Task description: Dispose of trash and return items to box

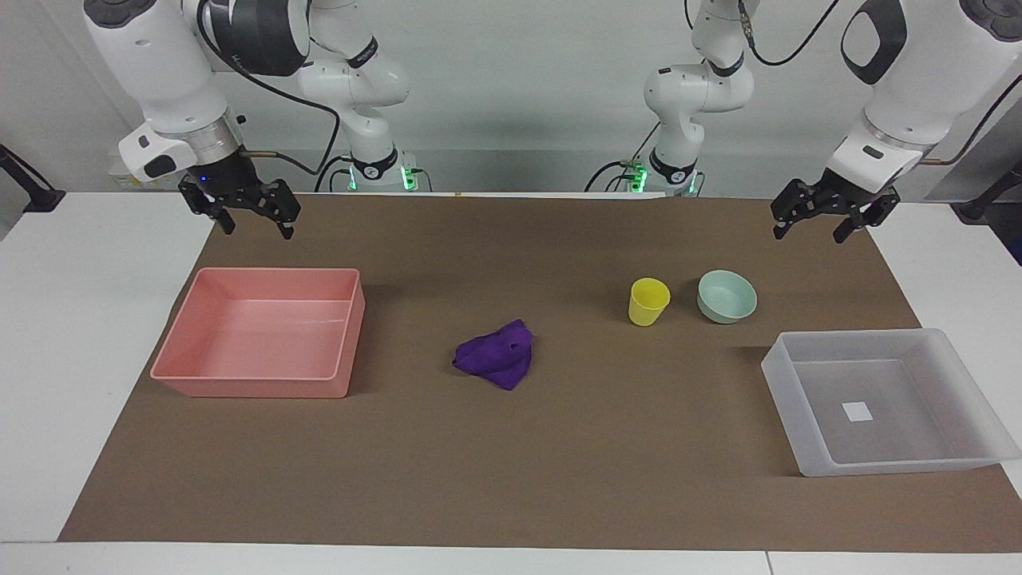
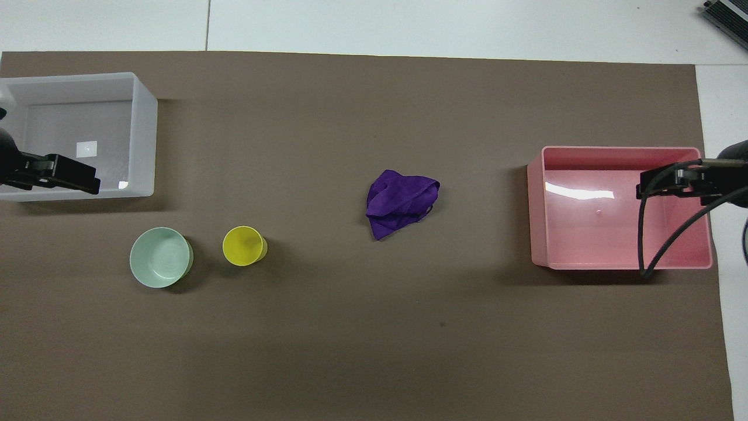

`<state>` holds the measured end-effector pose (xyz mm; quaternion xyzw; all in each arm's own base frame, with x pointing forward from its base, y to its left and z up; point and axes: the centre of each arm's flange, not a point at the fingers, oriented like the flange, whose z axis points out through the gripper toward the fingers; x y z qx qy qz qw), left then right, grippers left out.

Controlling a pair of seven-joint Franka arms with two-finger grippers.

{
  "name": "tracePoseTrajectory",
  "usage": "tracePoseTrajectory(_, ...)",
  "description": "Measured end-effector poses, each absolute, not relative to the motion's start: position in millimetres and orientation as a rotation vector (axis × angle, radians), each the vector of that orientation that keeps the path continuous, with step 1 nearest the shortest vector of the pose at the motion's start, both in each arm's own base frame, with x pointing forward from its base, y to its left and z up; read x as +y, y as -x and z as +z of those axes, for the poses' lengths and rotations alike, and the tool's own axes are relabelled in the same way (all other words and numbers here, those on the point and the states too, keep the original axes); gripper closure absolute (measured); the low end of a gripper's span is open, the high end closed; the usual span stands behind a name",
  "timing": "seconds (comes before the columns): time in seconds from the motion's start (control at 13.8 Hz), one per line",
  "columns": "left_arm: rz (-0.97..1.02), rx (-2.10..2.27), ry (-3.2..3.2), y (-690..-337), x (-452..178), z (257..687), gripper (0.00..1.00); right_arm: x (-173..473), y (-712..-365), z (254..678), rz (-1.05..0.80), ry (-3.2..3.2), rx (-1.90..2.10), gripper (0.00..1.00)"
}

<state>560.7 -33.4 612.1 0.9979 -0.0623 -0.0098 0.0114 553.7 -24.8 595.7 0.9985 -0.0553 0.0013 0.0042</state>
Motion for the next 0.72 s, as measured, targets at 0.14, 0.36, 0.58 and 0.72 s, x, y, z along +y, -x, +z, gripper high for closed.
tracePoseTrajectory(0.14, -0.031, -0.195, -3.112, -561, -34, 612, 0.00, -25, -554, 596, 0.004, -3.128, -0.173, 0.00)
tracePoseTrajectory(0.36, -0.033, -0.195, -3.112, -561, -34, 612, 0.00, -26, -554, 596, 0.004, -3.128, -0.177, 0.00)
tracePoseTrajectory(0.58, -0.043, -0.192, -3.112, -560, -33, 611, 0.00, -24, -554, 596, 0.004, -3.129, -0.172, 0.00)
tracePoseTrajectory(0.72, -0.077, -0.189, -3.112, -558, -32, 609, 0.00, -12, -555, 596, 0.017, -3.133, -0.138, 0.00)
